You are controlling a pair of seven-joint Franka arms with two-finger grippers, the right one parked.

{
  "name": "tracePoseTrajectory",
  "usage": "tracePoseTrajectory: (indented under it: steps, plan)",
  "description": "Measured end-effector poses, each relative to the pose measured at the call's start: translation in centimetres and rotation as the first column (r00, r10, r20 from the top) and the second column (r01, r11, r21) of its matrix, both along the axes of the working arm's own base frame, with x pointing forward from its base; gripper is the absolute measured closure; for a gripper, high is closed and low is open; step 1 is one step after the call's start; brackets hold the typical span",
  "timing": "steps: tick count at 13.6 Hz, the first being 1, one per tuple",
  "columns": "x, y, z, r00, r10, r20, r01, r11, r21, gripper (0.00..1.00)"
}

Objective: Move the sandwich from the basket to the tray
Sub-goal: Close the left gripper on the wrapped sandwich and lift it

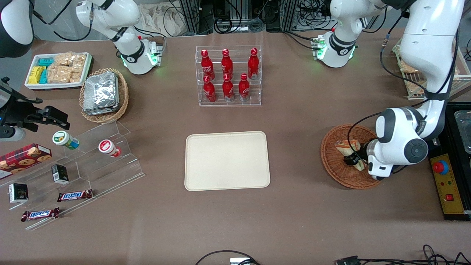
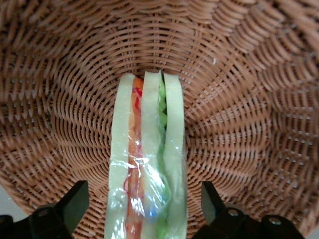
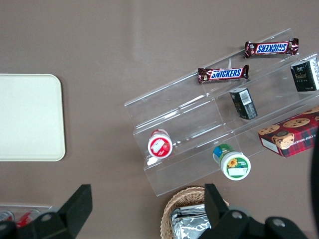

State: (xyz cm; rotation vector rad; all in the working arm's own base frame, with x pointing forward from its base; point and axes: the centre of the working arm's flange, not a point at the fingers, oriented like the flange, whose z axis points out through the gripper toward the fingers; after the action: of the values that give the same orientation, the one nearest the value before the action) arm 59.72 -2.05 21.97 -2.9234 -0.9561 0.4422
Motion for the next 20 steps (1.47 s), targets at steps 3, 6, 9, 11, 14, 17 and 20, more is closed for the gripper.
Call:
tracePoseTrajectory:
  steps: [3, 6, 9, 11, 14, 17, 20]
  plan:
    - [-0.1, -0.1, -0.2, 1.000, -0.001, 0.002, 0.001, 1.000, -0.001, 0.30]
    - [-0.1, -0.2, 0.0, 1.000, -0.008, 0.007, 0.008, 1.000, -0.002, 0.58]
    - [0.3, -0.5, 1.3, 0.999, -0.038, 0.029, 0.038, 0.999, -0.007, 0.63]
    - [0.6, -0.6, 4.2, 0.994, -0.100, 0.047, 0.101, 0.995, -0.015, 0.65]
    - [1.6, -0.4, 13.0, 0.965, -0.250, 0.075, 0.252, 0.967, -0.030, 0.79]
    - [3.1, -2.2, 22.8, 0.918, -0.373, 0.138, 0.380, 0.924, -0.034, 0.80]
    - [3.8, -9.2, 27.5, 0.863, -0.474, 0.175, 0.487, 0.873, -0.037, 0.80]
